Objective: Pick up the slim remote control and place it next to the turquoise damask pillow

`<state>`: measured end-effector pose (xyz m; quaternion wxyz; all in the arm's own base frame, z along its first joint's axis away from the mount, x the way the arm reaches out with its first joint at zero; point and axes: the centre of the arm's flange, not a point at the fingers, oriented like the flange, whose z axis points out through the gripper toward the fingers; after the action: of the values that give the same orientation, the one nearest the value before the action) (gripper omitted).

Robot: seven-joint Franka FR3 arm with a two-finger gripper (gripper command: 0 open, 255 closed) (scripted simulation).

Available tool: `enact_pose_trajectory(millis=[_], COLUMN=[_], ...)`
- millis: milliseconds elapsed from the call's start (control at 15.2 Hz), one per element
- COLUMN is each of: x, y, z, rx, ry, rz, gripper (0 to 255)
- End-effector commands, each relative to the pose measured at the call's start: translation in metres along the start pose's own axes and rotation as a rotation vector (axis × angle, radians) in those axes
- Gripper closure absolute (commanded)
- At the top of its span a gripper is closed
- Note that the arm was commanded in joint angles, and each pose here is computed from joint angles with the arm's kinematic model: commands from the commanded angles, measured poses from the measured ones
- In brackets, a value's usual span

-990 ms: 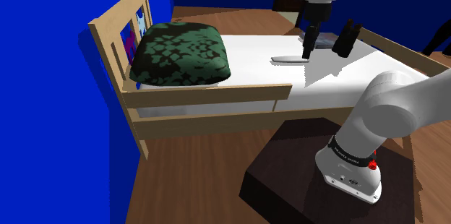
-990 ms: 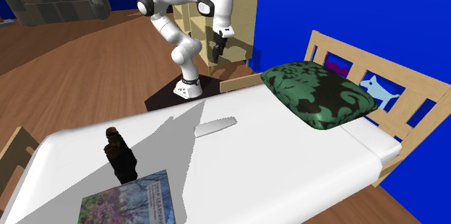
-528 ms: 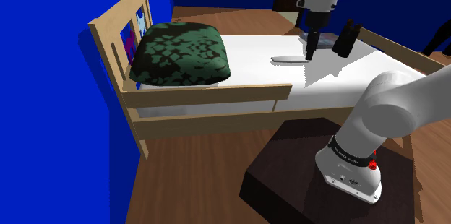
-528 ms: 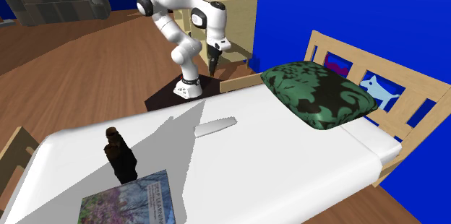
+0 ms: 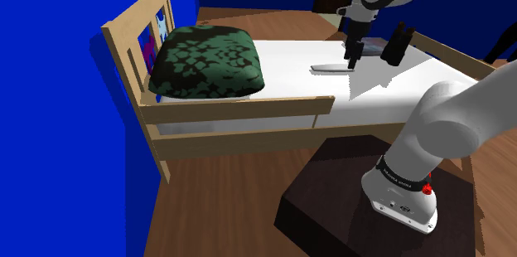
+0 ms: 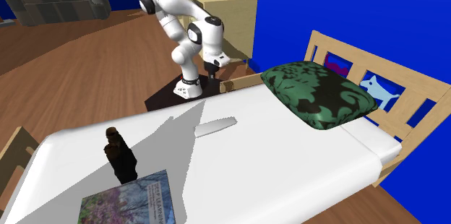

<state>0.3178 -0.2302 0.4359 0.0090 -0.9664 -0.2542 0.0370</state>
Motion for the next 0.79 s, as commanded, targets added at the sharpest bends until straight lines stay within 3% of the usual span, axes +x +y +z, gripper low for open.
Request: enact_pose_trajectory(millis=[0,726], x=[-0.005,0.008], y=[0.025,0.155], z=[0.009,0.057], rx=[-0.010,-0.052], ry=[0.007,0.050], rz=[-0.051,-0.310], gripper=[0,0])
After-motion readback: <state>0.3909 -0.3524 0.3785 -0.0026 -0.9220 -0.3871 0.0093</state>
